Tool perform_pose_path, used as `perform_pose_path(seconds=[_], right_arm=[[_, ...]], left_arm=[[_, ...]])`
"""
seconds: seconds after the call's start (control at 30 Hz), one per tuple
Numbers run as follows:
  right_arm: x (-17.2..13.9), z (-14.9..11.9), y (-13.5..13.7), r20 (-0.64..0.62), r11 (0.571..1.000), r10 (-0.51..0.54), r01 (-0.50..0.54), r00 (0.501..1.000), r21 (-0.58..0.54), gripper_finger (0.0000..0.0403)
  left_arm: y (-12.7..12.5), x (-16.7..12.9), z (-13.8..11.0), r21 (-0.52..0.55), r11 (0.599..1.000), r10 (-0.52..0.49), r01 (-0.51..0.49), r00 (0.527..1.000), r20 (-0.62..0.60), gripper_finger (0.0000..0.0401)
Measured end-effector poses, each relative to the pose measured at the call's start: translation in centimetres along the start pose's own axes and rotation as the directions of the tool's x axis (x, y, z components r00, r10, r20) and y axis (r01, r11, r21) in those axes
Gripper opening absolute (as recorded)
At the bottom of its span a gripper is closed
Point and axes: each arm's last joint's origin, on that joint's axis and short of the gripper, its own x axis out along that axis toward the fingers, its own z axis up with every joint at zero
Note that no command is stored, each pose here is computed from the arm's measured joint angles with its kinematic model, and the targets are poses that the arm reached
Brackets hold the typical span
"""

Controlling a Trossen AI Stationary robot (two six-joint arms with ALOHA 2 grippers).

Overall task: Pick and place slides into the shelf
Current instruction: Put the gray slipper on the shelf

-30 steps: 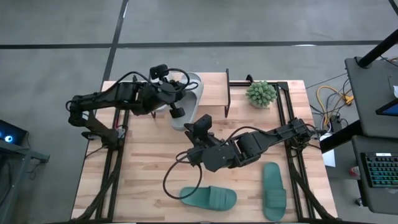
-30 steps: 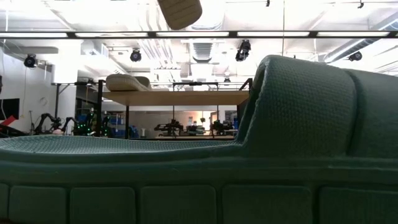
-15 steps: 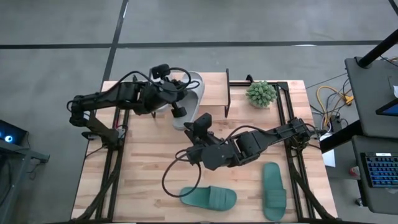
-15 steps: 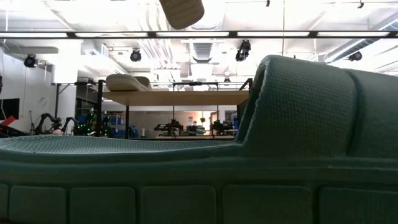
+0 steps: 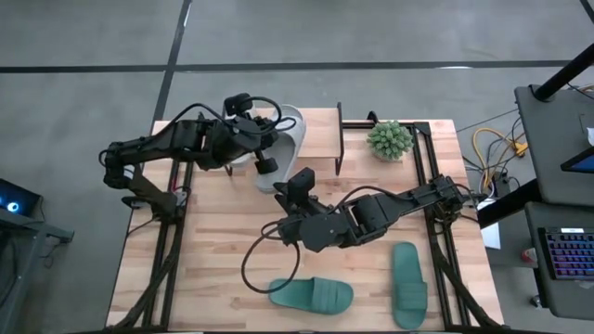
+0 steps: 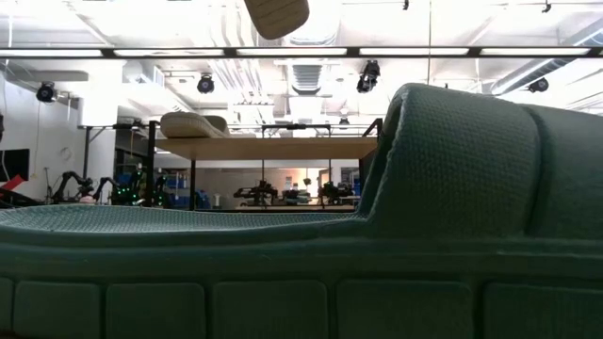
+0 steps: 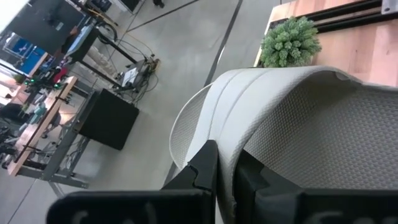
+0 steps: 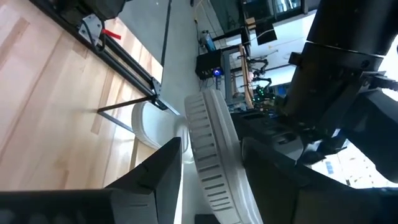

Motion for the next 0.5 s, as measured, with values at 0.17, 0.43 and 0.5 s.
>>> perform_pose_path(seconds=[0.17,0.43,0.5], right_arm=[[0.03,-0.01,-0.01,0.001,1.000,0.002,-0.002,1.000,0.005,0.0162],[0.44,-0.24,-0.20,-0.006,1.000,0.001,-0.001,1.000,0.023,0.0162],[0.55,-0.28,-0.24,-0.001,1.000,0.008,-0.008,1.000,0.029,0.0162]], left_arm=[[-0.08,-0.02,0.02,-0.007,1.000,-0.022,0.022,1.000,0.006,0.0002],[-0.19,-0.10,0.16,-0.014,0.999,-0.042,0.042,0.999,0.021,0.0002],[-0.25,-0.12,0.21,-0.016,0.999,-0.047,0.047,0.999,0.027,0.0002]])
